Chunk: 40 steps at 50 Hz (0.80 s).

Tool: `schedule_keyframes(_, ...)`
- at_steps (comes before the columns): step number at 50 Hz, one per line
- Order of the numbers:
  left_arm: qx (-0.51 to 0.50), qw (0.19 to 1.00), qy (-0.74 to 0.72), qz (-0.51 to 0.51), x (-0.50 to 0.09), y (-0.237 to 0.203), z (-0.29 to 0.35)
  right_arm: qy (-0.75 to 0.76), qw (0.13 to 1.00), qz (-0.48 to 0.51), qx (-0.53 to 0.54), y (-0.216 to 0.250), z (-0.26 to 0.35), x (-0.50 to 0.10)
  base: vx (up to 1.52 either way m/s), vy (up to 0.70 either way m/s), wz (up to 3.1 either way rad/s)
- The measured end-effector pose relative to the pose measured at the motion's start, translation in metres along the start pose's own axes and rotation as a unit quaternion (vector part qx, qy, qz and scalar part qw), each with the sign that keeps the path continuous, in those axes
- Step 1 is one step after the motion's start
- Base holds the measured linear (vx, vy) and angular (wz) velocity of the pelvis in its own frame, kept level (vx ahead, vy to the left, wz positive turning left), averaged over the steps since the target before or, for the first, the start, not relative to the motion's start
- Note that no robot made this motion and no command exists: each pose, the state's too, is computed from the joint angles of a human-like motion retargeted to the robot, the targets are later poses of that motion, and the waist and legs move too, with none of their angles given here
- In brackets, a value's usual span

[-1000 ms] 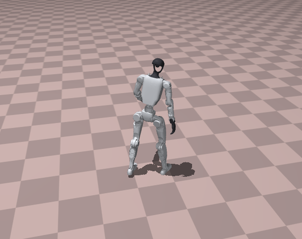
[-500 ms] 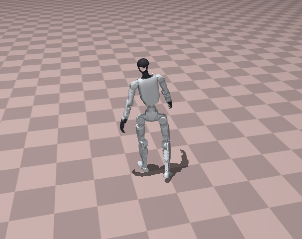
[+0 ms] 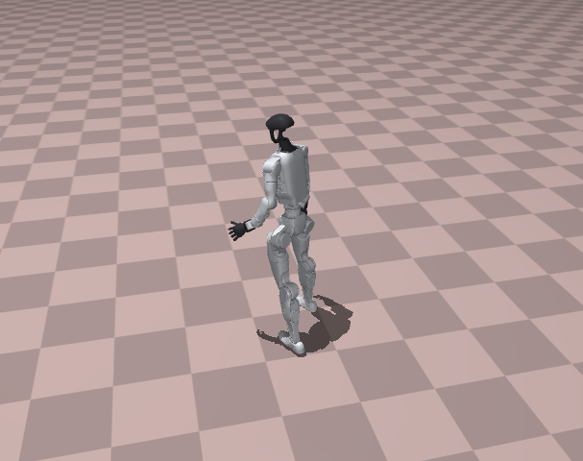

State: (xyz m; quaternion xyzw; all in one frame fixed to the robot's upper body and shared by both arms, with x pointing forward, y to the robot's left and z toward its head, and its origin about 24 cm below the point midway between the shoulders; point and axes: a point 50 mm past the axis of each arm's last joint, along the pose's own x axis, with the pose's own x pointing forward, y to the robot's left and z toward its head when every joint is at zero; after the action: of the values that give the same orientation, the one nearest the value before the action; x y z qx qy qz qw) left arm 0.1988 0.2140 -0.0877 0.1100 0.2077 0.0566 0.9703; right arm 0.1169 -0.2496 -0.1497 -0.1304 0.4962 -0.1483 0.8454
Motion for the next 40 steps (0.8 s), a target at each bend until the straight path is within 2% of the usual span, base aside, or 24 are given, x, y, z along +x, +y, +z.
schedule_keyframes(5,-0.022,0.987,0.149,0.048,-0.025,0.007,-0.057,-0.045,0.997,-0.053,0.028,-0.014,0.061,0.012,0.37,-0.16,0.71)
schedule_keyframes(8,-0.027,0.971,0.237,0.005,-0.045,0.010,-0.086,-0.047,0.998,-0.046,0.007,-0.017,0.086,0.014,0.31,-0.11,1.01)
schedule_keyframes(10,0.025,0.958,0.282,-0.050,-0.063,0.014,-0.104,-0.077,0.995,-0.045,0.043,-0.016,0.100,0.014,0.32,-0.08,1.10)
schedule_keyframes(12,0.010,0.946,0.321,-0.038,-0.072,0.023,-0.114,-0.083,0.996,-0.039,0.018,-0.018,0.112,0.015,0.28,-0.09,0.87)
schedule_keyframes(15,0.035,0.932,0.362,-0.007,-0.090,0.040,-0.128,-0.147,0.988,-0.036,0.039,-0.013,0.136,0.011,0.32,-0.04,0.69)
schedule_keyframes(20,-0.055,0.889,0.441,0.113,-0.131,0.066,-0.151,-0.219,0.975,-0.015,-0.014,0.006,0.163,0.003,0.39,0.06,0.34)
schedule_keyframes(24,-0.059,0.857,0.501,0.101,-0.158,0.067,-0.162,-0.221,0.974,0.033,0.043,0.023,0.157,0.000,0.44,0.17,0.52)
schedule_keyframes(26,-0.064,0.862,0.498,0.078,-0.149,0.064,-0.159,-0.194,0.978,0.051,0.056,0.028,0.141,0.001,0.40,0.19,0.52)
schedule_keyframes(28,-0.006,0.873,0.487,0.017,-0.134,0.059,-0.152,-0.164,0.979,0.068,0.104,0.030,0.116,0.003,0.40,0.17,1.33)
schedule_keyframes(30,0.035,0.893,0.448,-0.019,-0.107,0.055,-0.138,-0.127,0.983,0.079,0.106,0.033,0.085,0.003,0.37,0.14,1.42)
schedule_keyframes(35,0.095,0.948,0.301,-0.038,-0.012,0.037,-0.067,-0.008,0.994,0.113,0.006,0.039,0.000,-0.007,0.34,0.11,1.71)
schedule_keyframes(37,0.068,0.973,0.221,-0.030,0.029,0.028,-0.019,0.038,0.987,0.142,-0.065,0.041,-0.025,-0.013,0.36,0.02,1.37)
schedule_keyframes(40,0.103,0.987,0.113,-0.055,0.068,0.005,0.048,0.102,0.976,0.165,-0.101,0.038,-0.063,-0.025,0.38,0.01,1.58)
